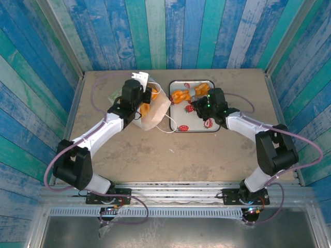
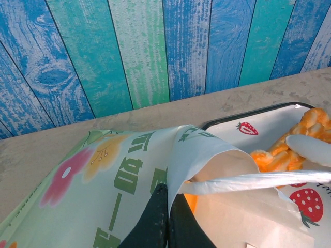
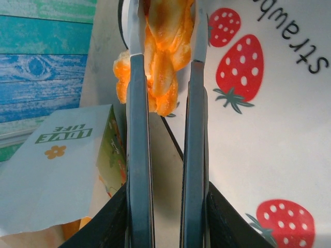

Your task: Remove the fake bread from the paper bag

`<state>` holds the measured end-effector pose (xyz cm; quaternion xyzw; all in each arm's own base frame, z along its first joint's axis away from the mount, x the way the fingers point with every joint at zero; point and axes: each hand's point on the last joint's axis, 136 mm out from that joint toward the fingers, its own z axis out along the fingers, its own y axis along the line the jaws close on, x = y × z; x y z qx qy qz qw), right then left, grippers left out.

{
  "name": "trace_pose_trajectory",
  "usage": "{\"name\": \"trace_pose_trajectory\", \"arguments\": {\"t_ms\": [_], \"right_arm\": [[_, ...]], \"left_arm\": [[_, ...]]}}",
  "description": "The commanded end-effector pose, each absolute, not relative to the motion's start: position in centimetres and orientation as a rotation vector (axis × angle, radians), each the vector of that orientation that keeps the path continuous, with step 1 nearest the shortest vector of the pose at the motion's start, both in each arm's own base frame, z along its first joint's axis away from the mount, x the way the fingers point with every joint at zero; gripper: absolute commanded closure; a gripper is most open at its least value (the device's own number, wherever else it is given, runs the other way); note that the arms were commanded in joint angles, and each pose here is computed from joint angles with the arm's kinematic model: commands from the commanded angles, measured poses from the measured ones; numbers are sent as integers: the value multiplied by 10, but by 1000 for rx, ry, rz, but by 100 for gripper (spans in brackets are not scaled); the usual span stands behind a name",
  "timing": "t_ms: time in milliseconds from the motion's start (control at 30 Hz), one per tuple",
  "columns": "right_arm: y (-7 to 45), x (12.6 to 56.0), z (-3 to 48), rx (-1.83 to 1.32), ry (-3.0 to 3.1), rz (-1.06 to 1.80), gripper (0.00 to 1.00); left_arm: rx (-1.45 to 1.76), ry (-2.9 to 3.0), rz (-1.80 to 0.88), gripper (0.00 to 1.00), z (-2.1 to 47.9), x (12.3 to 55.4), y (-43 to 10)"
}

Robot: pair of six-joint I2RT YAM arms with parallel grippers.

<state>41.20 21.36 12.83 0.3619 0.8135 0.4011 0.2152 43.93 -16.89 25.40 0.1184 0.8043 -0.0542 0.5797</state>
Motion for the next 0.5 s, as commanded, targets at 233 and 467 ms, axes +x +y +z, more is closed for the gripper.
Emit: {"name": "trace_pose_trajectory", "arguments": {"t_ms": [233, 467], "right_arm": [[216, 449, 134, 1034, 2152, 1148, 71], [213, 451, 127, 1041, 2154, 1120, 61]], "left_arm": [[263, 1754, -169, 100, 297, 433, -170], [266, 1764, -165, 100, 294, 434, -171]]}}
